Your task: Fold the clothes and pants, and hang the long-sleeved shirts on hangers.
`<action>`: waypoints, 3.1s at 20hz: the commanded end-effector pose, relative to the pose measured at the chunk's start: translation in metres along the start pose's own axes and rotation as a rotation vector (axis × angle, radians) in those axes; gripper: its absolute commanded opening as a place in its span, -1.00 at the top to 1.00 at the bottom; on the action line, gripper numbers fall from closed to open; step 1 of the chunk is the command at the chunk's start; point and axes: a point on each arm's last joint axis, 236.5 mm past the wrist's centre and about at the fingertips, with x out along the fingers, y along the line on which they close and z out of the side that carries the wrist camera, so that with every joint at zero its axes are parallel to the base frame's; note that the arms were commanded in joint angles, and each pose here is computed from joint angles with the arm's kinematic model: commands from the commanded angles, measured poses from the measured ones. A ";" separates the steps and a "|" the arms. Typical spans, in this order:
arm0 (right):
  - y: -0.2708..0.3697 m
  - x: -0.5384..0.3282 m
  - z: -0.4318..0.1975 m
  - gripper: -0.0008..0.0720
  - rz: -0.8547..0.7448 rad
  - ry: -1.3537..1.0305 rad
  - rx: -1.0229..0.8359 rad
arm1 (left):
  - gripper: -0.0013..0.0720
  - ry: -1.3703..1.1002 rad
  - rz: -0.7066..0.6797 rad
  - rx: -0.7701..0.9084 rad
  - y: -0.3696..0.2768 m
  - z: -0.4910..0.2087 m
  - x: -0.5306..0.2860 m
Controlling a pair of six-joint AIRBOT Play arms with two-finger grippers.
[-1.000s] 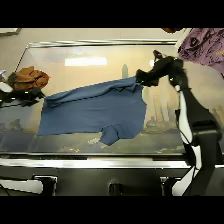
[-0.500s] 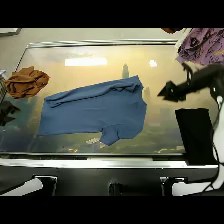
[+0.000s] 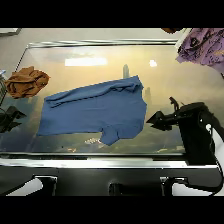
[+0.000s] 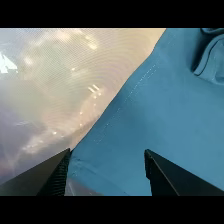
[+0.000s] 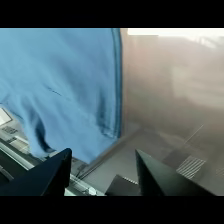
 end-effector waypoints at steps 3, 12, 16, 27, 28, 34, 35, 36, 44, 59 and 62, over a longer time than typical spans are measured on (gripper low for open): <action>-0.001 0.033 -0.016 -0.34 0.004 0.018 -0.013 | -0.49 -0.002 -0.001 0.007 -0.003 -0.001 0.001; -0.003 0.064 -0.002 0.28 -0.029 -0.023 -0.006 | -0.51 0.018 0.000 0.021 -0.001 -0.005 0.001; -0.003 0.062 0.003 0.90 -0.037 -0.047 -0.002 | -0.51 0.017 -0.036 0.055 0.018 -0.006 0.002; 0.032 0.028 0.012 0.90 -0.022 -0.152 -0.087 | -0.51 0.203 -0.186 0.021 0.042 -0.088 0.059; 0.033 0.027 0.012 0.90 -0.021 -0.153 -0.085 | -0.51 0.217 -0.193 0.016 0.041 -0.090 0.060; 0.032 0.027 0.012 0.90 -0.021 -0.151 -0.082 | -0.48 0.268 -0.209 0.007 0.036 -0.100 0.071; 0.033 0.027 0.012 0.90 -0.021 -0.152 -0.079 | -0.46 0.280 -0.210 0.010 0.034 -0.103 0.074; 0.033 0.027 0.012 0.90 -0.021 -0.151 -0.079 | -0.40 0.295 -0.211 0.017 0.032 -0.106 0.077; 0.043 0.023 0.010 0.90 -0.002 -0.133 -0.079 | 0.93 0.307 -0.267 0.021 0.009 -0.103 0.078; 0.370 -0.336 0.044 0.90 -0.035 -0.977 -0.837 | 0.93 -0.748 -0.279 0.664 -0.292 0.066 -0.308; 0.400 -0.388 -0.045 0.90 -0.024 -1.120 -0.912 | 0.94 -0.908 -0.308 0.606 -0.276 0.029 -0.393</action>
